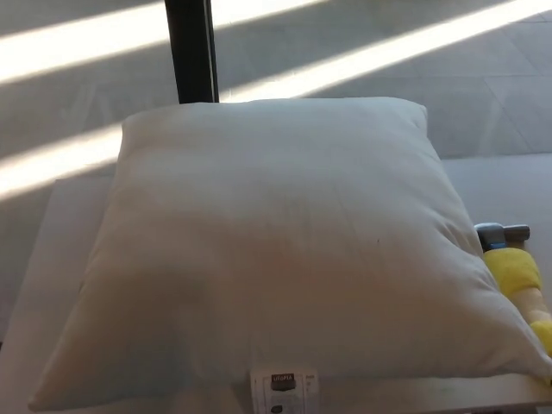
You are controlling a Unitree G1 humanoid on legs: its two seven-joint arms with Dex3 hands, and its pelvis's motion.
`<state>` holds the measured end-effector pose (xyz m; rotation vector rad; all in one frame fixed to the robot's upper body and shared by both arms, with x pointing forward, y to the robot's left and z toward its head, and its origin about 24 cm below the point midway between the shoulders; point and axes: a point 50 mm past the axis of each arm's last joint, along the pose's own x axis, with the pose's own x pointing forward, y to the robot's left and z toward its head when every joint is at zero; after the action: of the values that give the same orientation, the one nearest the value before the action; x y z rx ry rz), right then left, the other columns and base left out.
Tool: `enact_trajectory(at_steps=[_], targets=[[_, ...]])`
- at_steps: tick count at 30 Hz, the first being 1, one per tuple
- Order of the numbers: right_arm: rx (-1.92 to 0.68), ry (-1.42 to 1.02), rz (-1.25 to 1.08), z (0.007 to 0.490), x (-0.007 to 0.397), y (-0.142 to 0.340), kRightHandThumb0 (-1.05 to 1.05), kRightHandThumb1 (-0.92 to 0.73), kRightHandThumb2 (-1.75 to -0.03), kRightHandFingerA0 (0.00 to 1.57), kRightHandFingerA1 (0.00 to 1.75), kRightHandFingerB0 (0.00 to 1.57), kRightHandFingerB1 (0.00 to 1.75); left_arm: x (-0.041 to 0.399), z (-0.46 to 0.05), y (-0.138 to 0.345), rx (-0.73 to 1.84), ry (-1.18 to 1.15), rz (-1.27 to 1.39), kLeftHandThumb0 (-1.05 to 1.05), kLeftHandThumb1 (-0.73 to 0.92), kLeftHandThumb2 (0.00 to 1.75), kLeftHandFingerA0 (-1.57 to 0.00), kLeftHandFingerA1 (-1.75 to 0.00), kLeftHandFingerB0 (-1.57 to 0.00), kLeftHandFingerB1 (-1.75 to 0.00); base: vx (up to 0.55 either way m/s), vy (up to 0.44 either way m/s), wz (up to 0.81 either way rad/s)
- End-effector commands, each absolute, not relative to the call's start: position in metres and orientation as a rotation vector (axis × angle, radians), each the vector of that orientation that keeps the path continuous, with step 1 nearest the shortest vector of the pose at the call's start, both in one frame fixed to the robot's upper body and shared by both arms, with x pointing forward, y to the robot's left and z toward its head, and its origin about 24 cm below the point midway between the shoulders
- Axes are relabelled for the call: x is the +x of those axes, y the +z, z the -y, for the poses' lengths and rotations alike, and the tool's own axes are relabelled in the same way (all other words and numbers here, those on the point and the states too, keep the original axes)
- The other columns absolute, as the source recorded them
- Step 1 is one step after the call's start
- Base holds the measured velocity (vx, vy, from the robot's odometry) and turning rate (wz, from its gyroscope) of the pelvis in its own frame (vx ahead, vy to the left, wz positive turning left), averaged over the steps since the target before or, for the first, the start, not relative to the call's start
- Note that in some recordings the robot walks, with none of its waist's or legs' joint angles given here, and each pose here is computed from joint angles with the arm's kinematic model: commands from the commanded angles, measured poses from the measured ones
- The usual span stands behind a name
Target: A hammer is kept on the right hand side and a pillow is kept on the left hand side on the desk infront of the robot and the robot uses its right hand to pick up the hammer and makes a downward swinging motion to hit the pillow
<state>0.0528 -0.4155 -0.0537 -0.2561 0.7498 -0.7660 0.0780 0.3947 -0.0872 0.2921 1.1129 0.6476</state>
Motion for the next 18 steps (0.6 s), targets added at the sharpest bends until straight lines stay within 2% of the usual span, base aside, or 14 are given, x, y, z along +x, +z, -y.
enact_trajectory(at_steps=[1, 3, 4, 5, 6, 7, 8, 9, 10, 13, 14, 15, 16, 18], targets=[[-0.196, -0.858, -0.613, 0.428, 0.053, -0.038, -0.52, -0.43, -0.78, 0.74, 1.43, 0.38, 0.96, 0.077, -0.403, -0.081, 0.302, 0.707, -1.072, -0.48, 0.49, 0.55, -0.89, -0.68, -0.72, -0.54, 0.0, 0.0, 0.0], [-0.175, -0.899, -0.594, 0.431, 0.056, -0.033, -0.53, -0.51, -0.69, 0.58, 1.44, 0.36, 0.94, 0.074, -0.404, -0.081, 0.292, 0.715, -1.071, -0.49, 0.5, 0.55, -0.86, -0.67, -0.7, -0.54, 0.0, 0.0, 0.0], [-0.164, -0.933, -0.568, 0.435, 0.058, -0.03, -0.56, -0.53, -0.68, 0.36, 1.18, 0.32, 0.95, 0.074, -0.404, -0.081, 0.281, 0.722, -1.066, -0.49, 0.5, 0.55, -0.86, -0.68, -0.71, -0.54, 0.0, 0.0, 0.0], [-0.121, -0.992, -0.537, 0.44, 0.061, -0.026, -0.57, -0.53, -0.7, 0.37, 1.3, 0.26, 0.98, 0.074, -0.405, -0.081, 0.27, 0.738, -1.072, -0.49, 0.49, 0.55, -0.89, -0.69, -0.71, -0.53, 0.0, 0.0, 0.0], [-0.076, -1.035, -0.489, 0.445, 0.064, -0.02, -0.63, -0.55, -0.7, 0.17, 1.32, 0.12, 1.05, 0.074, -0.405, -0.081, 0.271, 0.74, -1.072, -0.48, 0.5, 0.55, -0.89, -0.68, -0.7, -0.52, 0.0, 0.0, 0.0], [-0.036, -1.049, -0.43, 0.453, 0.071, -0.004, -0.76, -0.67, -0.67, 0.0, 0.75, 0.0, 0.86, 0.074, -0.405, -0.08, 0.27, 0.728, -1.067, -0.48, 0.5, 0.55, -0.85, -0.66, -0.69, -0.52, 0.0, 0.0, 0.0], [-0.031, -1.05, -0.423, 0.454, 0.072, -0.002, -0.76, -0.67, -0.67, 0.0, 0.75, 0.0, 0.86, 0.075, -0.405, -0.08, 0.27, 0.727, -1.066, -0.48, 0.5, 0.55, -0.85, -0.66, -0.69, -0.52, 0.0, 0.0, 0.0], [-0.028, -1.057, -0.417, 0.456, 0.074, 0.001, -0.89, -0.52, -1.01, 0.0, 0.58, 0.0, 0.61, 0.075, -0.405, -0.08, 0.27, 0.731, -1.067, -0.48, 0.5, 0.55, -0.87, -0.66, -0.69, -0.51, 0.0, 0.0, 0.0], [-0.006, -1.075, -0.374, 0.46, 0.079, 0.011, -1.02, -0.63, -1.08, 0.0, 0.45, 0.0, 0.43, 0.076, -0.405, -0.08, 0.267, 0.734, -1.064, -0.49, 0.49, 0.55, -0.86, -0.69, -0.73, -0.54, 0.0, 0.0, 0.0], [0.016, -1.072, -0.285, 0.466, 0.094, 0.039, -1.05, -0.68, -1.16, 0.0, 0.47, 0.0, 0.45, 0.077, -0.406, -0.079, 0.256, 0.74, -1.057, -0.47, 0.49, 0.55, -0.84, -0.66, -0.73, -0.54, 0.0, 0.0, 0.0], [0.01, -1.077, -0.283, 0.466, 0.097, 0.045, -1.05, -0.68, -1.16, 0.0, 0.47, 0.0, 0.45, 0.077, -0.406, -0.079, 0.243, 0.744, -1.054, -0.47, 0.49, 0.55, -0.84, -0.66, -0.73, -0.54, 0.0, 0.0, 0.0], [0.007, -1.07, -0.276, 0.467, 0.102, 0.053, -1.05, -0.8, -0.81, 0.0, 0.0, 0.0, 0.0, 0.077, -0.406, -0.079, 0.249, 0.74, -1.053, -0.47, 0.49, 0.55, -0.84, -0.68, -0.73, -0.55, 0.0, 0.0, 0.0], [0.032, -1.064, -0.235, 0.468, 0.106, 0.062, -1.05, -0.86, -0.67, 0.0, 0.0, 0.0, 0.0, 0.077, -0.406, -0.079, 0.232, 0.745, -1.057, -0.47, 0.49, 0.55, -0.84, -0.69, -0.72, -0.54, 0.0, 0.0, 0.0], [0.022, -1.064, -0.223, 0.467, 0.112, 0.075, -1.05, -0.88, -0.69, 0.0, 0.0, 0.0, 0.0, 0.075, -0.406, -0.08, 0.223, 0.752, -1.056, -0.46, 0.48, 0.55, -0.86, -0.67, -0.74, -0.54, 0.0, 0.0, 0.0]])
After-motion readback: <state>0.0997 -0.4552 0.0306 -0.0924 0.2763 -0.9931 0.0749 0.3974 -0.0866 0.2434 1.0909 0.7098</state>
